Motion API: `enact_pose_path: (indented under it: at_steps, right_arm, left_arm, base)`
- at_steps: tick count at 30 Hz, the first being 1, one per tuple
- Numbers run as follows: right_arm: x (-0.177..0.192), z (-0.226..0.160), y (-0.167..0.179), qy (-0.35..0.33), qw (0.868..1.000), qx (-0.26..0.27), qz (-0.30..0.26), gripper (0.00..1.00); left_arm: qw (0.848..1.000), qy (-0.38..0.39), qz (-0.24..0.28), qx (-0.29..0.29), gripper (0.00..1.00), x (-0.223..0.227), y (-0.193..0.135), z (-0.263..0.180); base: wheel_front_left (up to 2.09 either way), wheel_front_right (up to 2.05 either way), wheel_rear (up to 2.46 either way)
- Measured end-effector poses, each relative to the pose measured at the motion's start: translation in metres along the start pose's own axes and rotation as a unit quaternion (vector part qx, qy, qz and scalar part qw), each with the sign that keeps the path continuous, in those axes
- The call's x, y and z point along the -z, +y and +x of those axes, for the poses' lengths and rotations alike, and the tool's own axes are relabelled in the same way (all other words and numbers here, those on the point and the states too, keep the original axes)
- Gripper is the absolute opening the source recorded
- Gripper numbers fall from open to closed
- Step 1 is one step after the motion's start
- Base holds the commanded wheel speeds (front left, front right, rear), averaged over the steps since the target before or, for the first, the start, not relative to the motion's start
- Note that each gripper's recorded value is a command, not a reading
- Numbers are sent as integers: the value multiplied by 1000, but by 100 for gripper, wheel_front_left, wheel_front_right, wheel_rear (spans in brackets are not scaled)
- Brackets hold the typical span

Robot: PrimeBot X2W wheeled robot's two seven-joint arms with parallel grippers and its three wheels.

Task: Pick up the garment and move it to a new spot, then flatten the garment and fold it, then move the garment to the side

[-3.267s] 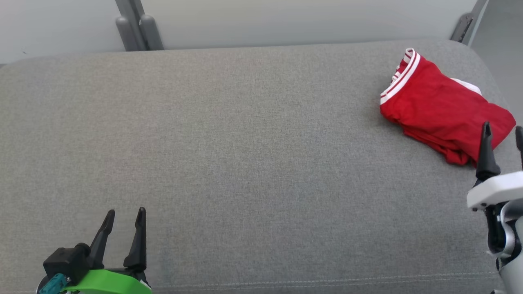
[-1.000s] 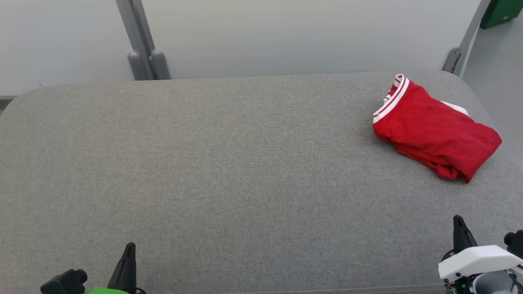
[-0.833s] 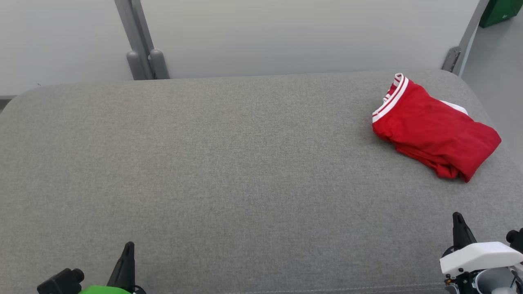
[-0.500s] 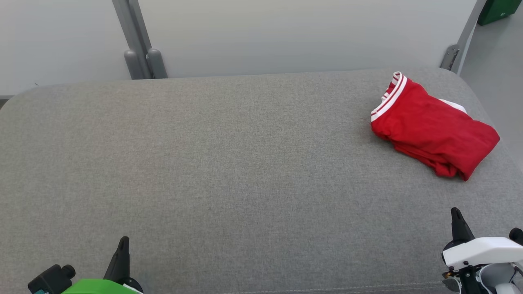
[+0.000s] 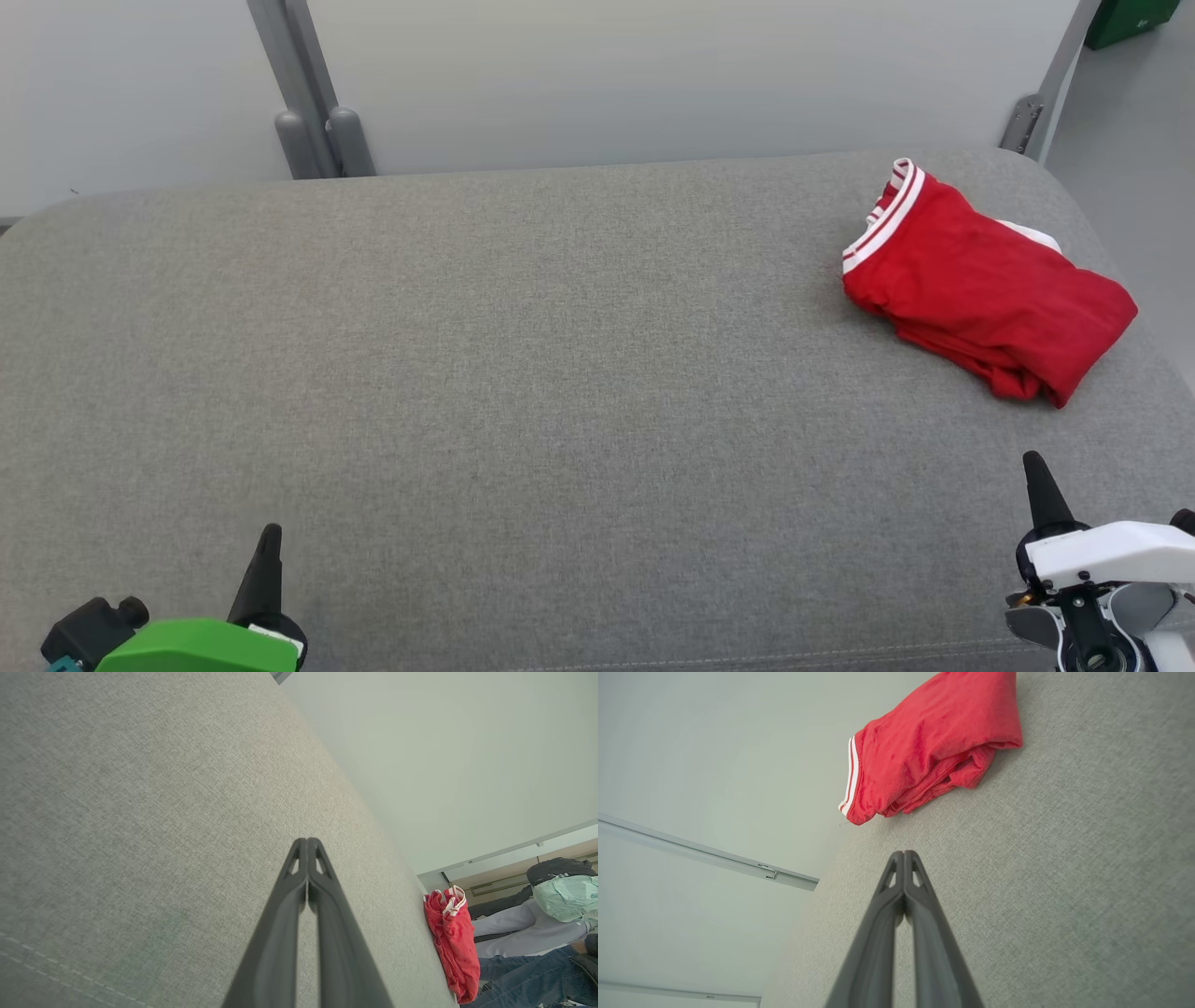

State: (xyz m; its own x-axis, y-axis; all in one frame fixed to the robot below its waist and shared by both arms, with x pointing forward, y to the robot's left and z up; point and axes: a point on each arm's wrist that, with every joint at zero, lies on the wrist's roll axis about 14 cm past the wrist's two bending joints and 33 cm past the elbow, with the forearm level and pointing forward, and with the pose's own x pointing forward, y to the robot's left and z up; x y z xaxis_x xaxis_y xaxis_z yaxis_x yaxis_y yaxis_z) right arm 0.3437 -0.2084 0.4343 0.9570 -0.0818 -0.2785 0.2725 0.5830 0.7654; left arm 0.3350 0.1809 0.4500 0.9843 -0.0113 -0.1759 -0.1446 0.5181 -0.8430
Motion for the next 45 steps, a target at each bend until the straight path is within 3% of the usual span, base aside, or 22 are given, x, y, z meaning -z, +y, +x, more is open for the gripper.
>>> enact_pose_path:
  at_steps: [23, 45]
  right_arm:
    - [-10, 9, 18, 3, 985, -38, 166, 0]
    - [-27, 17, 40, -2, 945, -95, 314, 0]
  left_arm:
    - [990, -1, -141, 13, 0, -10, -11, 18]
    - [962, -2, -268, 40, 0, -22, -24, 34]
  base:
    - [0, 0, 0]
    - [0, 0, 0]
